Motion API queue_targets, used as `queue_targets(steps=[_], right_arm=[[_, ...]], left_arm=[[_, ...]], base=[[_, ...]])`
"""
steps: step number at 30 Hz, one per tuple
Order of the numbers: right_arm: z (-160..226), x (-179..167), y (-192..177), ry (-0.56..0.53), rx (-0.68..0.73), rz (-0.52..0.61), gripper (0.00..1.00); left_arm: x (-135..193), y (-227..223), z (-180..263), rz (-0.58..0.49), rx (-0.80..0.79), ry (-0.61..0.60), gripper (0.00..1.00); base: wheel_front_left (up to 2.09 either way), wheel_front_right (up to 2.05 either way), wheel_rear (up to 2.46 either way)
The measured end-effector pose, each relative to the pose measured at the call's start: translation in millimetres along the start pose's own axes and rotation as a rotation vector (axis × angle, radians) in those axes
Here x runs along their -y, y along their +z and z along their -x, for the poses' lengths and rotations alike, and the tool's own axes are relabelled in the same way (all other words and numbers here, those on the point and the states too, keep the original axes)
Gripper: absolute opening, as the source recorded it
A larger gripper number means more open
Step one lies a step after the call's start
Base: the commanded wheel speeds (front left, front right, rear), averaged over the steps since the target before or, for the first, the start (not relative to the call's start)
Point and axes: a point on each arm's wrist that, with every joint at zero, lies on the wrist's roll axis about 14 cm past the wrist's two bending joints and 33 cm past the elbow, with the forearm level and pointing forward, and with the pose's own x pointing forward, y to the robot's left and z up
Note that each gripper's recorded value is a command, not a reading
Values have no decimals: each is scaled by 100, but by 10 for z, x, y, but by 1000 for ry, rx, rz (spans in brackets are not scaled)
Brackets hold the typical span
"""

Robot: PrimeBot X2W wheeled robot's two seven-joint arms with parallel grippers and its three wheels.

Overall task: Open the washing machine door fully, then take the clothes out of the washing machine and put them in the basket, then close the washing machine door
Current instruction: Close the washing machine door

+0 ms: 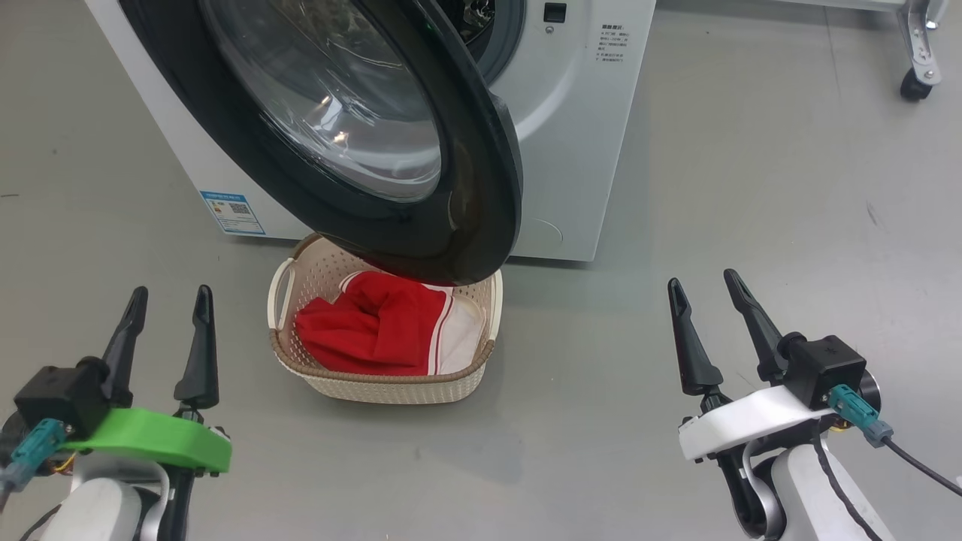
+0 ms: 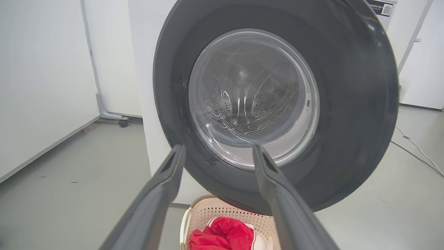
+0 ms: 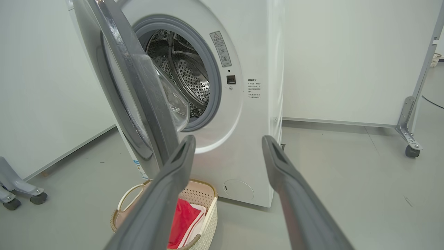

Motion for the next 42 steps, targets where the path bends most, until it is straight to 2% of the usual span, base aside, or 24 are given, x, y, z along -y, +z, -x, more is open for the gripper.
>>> queue_targets(steps=[11,42], right_arm=[[28,-16,14,2,2,3,100],[74,-24,-17,0,-8,2,100]], left_arm=[[41,-24,119,-60,7,-4,100],[156,-112,258,-70,9,-12,100]], base=[[0,0,0],[0,0,0]])
